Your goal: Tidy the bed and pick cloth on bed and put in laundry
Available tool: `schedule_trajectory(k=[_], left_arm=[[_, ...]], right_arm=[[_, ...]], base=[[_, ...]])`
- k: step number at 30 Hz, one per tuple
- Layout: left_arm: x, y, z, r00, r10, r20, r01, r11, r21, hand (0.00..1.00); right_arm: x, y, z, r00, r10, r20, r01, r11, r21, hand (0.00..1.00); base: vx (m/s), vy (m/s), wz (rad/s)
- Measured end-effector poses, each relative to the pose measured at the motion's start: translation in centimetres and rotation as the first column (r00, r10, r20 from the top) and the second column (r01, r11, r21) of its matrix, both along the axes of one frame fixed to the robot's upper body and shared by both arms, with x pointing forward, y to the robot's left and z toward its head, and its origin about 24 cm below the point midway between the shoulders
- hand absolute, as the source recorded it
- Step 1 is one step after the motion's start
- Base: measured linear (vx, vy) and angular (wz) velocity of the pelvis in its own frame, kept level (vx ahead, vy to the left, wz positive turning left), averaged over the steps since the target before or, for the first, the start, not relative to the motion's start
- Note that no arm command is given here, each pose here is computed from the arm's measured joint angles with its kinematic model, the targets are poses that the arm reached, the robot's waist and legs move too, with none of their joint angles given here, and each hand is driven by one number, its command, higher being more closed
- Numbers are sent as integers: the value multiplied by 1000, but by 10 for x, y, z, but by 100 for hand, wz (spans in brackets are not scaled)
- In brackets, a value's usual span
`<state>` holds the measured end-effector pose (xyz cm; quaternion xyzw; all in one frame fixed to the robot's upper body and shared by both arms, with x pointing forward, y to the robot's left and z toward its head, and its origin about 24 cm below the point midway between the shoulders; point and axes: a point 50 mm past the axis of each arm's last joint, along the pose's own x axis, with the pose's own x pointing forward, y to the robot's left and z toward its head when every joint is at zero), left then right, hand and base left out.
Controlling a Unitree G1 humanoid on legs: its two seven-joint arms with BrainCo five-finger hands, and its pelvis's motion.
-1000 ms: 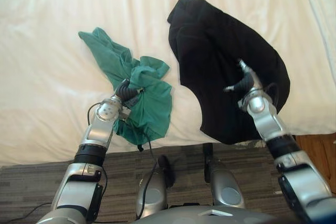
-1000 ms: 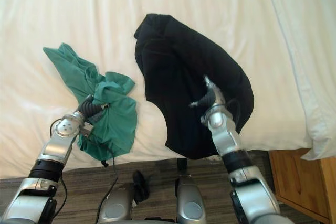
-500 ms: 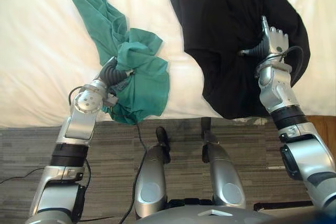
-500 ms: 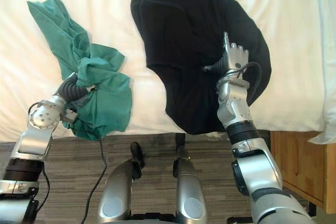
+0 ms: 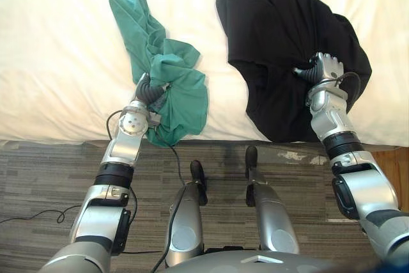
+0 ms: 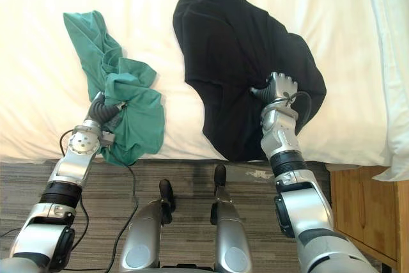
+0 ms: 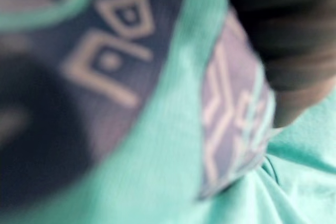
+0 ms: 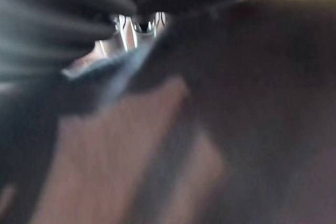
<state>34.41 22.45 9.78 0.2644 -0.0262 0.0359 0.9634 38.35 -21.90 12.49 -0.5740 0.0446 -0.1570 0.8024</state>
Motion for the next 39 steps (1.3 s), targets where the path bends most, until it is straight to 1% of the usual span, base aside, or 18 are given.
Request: schedule_trajectory(k=[2,4,6,8,10,11,12,13,14,17,19,20,24,28,30,31,35,39], left_arm=[[2,-2,-4,1000,-1,-12,1,1000,12,100],[3,-4,-10,999,8,-33,-8,1000,12,100],[2,-5,-14,999,12,-46,-12,1000,7,100],[2,-3,-22,997,21,-77,-20,1000,9,100],[1,-3,-27,995,22,-98,-21,1000,13,100],[-1,-2,-34,992,26,-125,-24,1000,17,100],[-2,-2,-37,991,29,-134,-27,999,17,100],[-5,0,-42,987,35,-154,-33,999,18,100],[-8,1,-47,984,41,-172,-38,999,19,100],[-15,4,-58,976,51,-212,-47,999,24,100],[-24,7,-73,961,68,-269,-63,998,28,100],[-27,7,-77,956,71,-284,-66,997,28,100],[-45,5,-110,900,87,-426,-79,996,36,100],[-67,6,-135,841,79,-536,-79,997,24,100],[-72,7,-139,824,80,-561,-81,996,23,100],[-78,6,-145,803,68,-592,-75,997,13,100],[-89,4,-156,768,50,-638,-56,998,11,100],[-99,2,-165,733,44,-679,-49,999,11,100]], right_arm=[[-1,-2,-7,1000,3,-30,-2,1000,6,100],[-3,-3,-17,998,19,-54,-15,998,69,100],[-6,-2,-25,997,32,-65,-25,994,103,100],[-12,0,-41,996,53,-69,-38,977,209,100],[-18,0,-53,996,57,-62,-38,960,279,100],[-27,1,-69,997,57,-54,-34,932,361,100],[-31,2,-75,997,55,-51,-31,921,388,100],[-39,4,-87,998,52,-44,-27,895,446,100],[-47,5,-98,998,49,-37,-25,873,488,0],[-64,8,-118,999,30,-17,-16,835,551,0],[-84,14,-140,1000,-10,2,7,803,595,0],[-89,15,-145,1000,-17,-3,16,799,601,0],[-132,23,-182,995,-88,-45,96,776,624,0],[-164,33,-202,993,-65,-98,111,796,595,0],[-169,37,-206,992,-53,-115,110,800,589,0],[-176,42,-210,991,-24,-133,97,812,575,0],[-186,49,-213,988,16,-153,72,831,552,0],[-188,51,-209,991,11,-132,63,841,537,0]], base=[[0,0,0],[0,0,0],[14,0,-2],[34,-1,-5],[45,-1,-3],[68,-1,-4],[74,0,-5],[66,0,-4],[68,5,-5],[83,15,-9],[80,31,-10],[87,32,-6],[93,33,-11],[30,20,-11],[-22,20,-10],[-53,17,-10],[-60,0,-4],[-60,-23,-6]])
